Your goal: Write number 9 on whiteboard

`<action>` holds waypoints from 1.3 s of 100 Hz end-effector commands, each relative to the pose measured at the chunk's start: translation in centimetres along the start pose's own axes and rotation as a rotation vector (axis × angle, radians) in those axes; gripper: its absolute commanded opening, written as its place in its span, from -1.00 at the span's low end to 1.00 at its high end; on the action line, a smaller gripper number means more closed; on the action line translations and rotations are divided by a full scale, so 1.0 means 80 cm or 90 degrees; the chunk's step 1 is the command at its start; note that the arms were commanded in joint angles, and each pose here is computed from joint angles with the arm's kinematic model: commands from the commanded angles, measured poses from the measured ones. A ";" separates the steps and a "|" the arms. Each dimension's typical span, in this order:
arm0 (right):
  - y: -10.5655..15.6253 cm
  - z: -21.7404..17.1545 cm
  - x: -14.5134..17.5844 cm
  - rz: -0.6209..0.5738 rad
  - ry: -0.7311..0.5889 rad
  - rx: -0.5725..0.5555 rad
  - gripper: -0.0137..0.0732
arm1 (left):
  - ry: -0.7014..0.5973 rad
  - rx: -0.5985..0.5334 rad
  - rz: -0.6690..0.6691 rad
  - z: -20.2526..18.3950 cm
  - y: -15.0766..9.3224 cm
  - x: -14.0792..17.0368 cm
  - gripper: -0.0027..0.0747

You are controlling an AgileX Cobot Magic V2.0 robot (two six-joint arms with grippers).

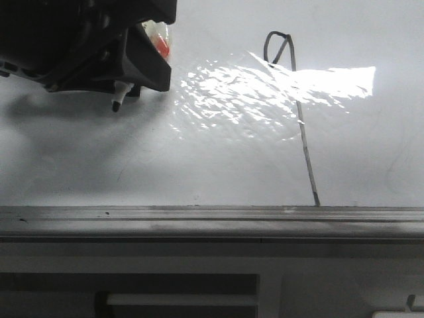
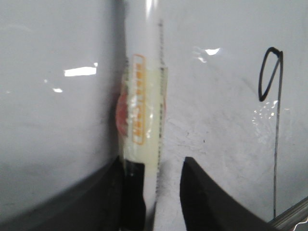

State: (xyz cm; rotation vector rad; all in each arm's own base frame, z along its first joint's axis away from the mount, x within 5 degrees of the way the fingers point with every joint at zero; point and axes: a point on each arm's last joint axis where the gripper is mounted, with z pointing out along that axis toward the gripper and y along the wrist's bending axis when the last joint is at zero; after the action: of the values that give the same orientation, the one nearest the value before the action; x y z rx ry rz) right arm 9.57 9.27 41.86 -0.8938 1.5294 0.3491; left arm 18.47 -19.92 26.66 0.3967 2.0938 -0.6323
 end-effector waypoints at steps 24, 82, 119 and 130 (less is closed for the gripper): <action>-0.007 -0.004 -0.019 0.003 -0.065 0.023 -0.83 | -0.024 -0.123 -0.012 0.005 0.024 -0.009 0.38; 0.016 -0.054 0.067 -0.040 -0.061 0.044 -0.82 | -0.253 0.049 0.048 -0.159 0.001 -0.049 0.26; 0.037 -0.091 0.143 -0.055 -0.098 0.065 -0.83 | -0.247 0.059 0.055 -0.183 0.038 0.021 -0.98; 0.038 -0.093 0.144 -0.054 -0.101 0.065 -0.83 | -0.237 0.056 0.058 -0.180 0.040 0.027 -0.98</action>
State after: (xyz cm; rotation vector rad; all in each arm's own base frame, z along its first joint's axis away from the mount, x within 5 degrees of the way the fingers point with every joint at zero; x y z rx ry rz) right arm 3.05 2.43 30.15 -0.8687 1.4317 0.2760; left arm 9.48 -8.68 30.17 0.3522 1.7223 -0.6634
